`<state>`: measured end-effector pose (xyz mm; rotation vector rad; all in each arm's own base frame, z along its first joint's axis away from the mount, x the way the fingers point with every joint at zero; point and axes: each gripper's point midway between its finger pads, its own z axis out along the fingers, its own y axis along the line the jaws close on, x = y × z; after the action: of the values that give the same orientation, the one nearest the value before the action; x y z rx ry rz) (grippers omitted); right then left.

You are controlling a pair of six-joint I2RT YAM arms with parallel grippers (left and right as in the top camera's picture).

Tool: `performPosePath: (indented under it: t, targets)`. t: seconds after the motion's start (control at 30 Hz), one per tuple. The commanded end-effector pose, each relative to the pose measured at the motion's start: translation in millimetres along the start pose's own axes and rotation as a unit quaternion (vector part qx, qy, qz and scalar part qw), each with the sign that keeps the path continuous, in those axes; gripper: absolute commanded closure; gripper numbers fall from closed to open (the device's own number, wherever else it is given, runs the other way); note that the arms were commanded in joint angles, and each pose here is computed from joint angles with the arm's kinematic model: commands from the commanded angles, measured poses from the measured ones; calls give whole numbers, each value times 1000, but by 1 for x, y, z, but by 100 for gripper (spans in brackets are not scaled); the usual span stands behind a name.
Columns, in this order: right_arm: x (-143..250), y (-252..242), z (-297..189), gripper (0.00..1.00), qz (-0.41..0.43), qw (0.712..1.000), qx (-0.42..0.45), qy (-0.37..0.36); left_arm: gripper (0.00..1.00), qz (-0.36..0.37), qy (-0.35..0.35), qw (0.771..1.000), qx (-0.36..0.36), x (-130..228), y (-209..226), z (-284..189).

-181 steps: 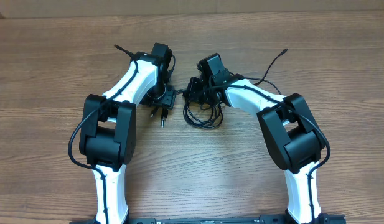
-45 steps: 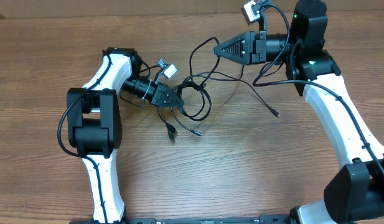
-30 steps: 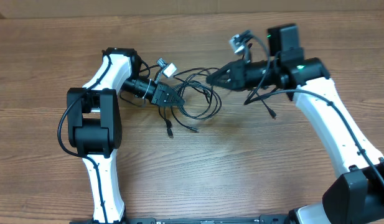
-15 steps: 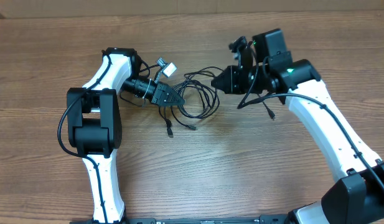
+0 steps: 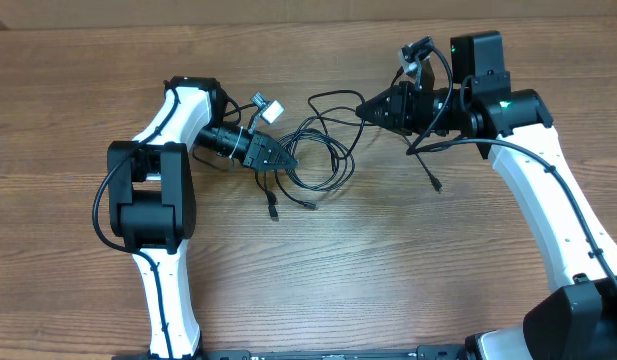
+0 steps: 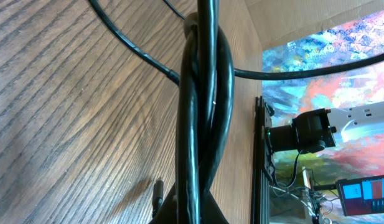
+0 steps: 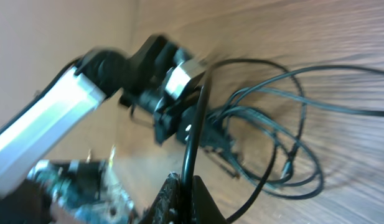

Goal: Untangle cables

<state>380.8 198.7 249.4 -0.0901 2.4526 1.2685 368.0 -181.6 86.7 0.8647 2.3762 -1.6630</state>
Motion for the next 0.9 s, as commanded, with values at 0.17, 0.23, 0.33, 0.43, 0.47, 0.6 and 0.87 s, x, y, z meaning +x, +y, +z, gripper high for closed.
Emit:
performPosePath:
  t: [0.17,0.23,0.33,0.43,0.47,0.6,0.87]
  targets:
    - [-45,-51,-33,96,85,968,187,-145,96,27,-22,999,22,-9,-5,3]
    - [-49,-68,-41,96,105,952,232,-170,96,27,-21,999,22,-9,-5,4]
    - [-50,-86,-52,96,113,932,286,-190,96,27,-21,999,22,-9,-5,4]
    - [-41,-109,-64,96,150,905,344,-200,96,27,-21,999,23,-9,-5,4]
    - [-37,-116,-68,96,161,896,363,-200,96,27,-21,999,23,-9,-5,4]
    - [-19,-131,-73,95,178,880,404,-176,96,27,-21,999,22,-9,-5,4]
    - [27,-135,-51,96,204,886,408,-83,96,28,-29,999,28,-11,-7,3]
